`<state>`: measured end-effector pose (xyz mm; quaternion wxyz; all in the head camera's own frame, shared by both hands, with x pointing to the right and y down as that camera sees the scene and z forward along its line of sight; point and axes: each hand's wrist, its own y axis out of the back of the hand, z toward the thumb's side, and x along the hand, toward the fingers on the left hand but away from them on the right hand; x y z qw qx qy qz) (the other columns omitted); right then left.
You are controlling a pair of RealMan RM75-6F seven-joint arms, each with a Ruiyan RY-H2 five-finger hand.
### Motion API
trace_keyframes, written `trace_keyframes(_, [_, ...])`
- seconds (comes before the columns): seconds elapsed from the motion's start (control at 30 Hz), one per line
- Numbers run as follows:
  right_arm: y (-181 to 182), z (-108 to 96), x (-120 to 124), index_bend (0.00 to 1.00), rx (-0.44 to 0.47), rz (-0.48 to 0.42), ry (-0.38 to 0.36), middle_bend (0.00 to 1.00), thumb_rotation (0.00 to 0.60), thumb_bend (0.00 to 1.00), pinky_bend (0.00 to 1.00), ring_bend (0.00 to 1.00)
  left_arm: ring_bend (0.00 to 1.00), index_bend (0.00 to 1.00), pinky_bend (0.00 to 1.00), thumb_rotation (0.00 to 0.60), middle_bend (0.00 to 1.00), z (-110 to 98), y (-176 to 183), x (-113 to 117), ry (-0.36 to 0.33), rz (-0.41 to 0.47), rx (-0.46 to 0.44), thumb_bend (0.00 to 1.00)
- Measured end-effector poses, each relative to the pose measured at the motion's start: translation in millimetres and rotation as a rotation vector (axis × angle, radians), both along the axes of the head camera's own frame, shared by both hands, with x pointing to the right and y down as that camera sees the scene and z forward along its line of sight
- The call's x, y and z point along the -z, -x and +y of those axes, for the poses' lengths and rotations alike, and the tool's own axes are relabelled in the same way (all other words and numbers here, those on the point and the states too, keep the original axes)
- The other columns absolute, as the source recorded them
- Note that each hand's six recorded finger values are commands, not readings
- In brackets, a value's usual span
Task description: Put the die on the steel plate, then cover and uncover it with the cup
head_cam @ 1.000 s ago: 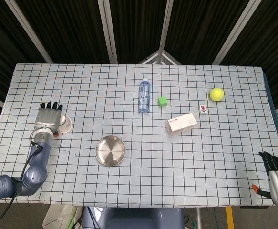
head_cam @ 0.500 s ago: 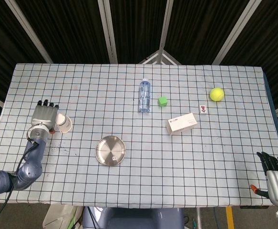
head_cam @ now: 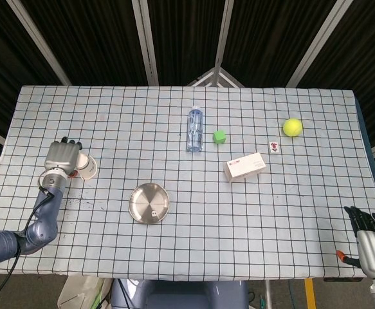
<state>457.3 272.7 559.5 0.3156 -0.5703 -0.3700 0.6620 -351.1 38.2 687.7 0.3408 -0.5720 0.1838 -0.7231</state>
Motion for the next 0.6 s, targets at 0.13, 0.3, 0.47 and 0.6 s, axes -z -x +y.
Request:
trace_keyframes(0.13, [0.0,0.0,-0.6,0.11,-0.004,-0.001,0.006,0.12,0.600,0.04,0.09,0.13,0.13,0.27,0.27,0.600,0.23,-0.4,-2.7,0.2,-0.024,0.020,-0.010,0.41])
trace_keyframes(0.3, [0.0,-0.1,0.1,0.11,-0.005,-0.001,0.008,0.12,0.600,0.04,0.09,0.13,0.14,0.27,0.28,0.600,0.23,0.9,-5.1,-0.8,-0.039,0.036,-0.017,0.42])
trace_keyframes(0.47, [-0.6,0.3,1.1,0.11,-0.009,-0.001,0.007,0.12,0.600,0.04,0.09,0.13,0.14,0.27,0.28,0.600,0.24,4.0,-8.1,-2.7,-0.040,0.045,-0.026,0.42])
trace_keyframes(0.6, [-0.3,-0.1,0.7,0.11,-0.008,-0.002,0.009,0.12,0.600,0.04,0.09,0.13,0.16,0.27,0.29,0.600,0.25,4.4,-11.2,-1.9,-0.045,0.052,-0.028,0.43])
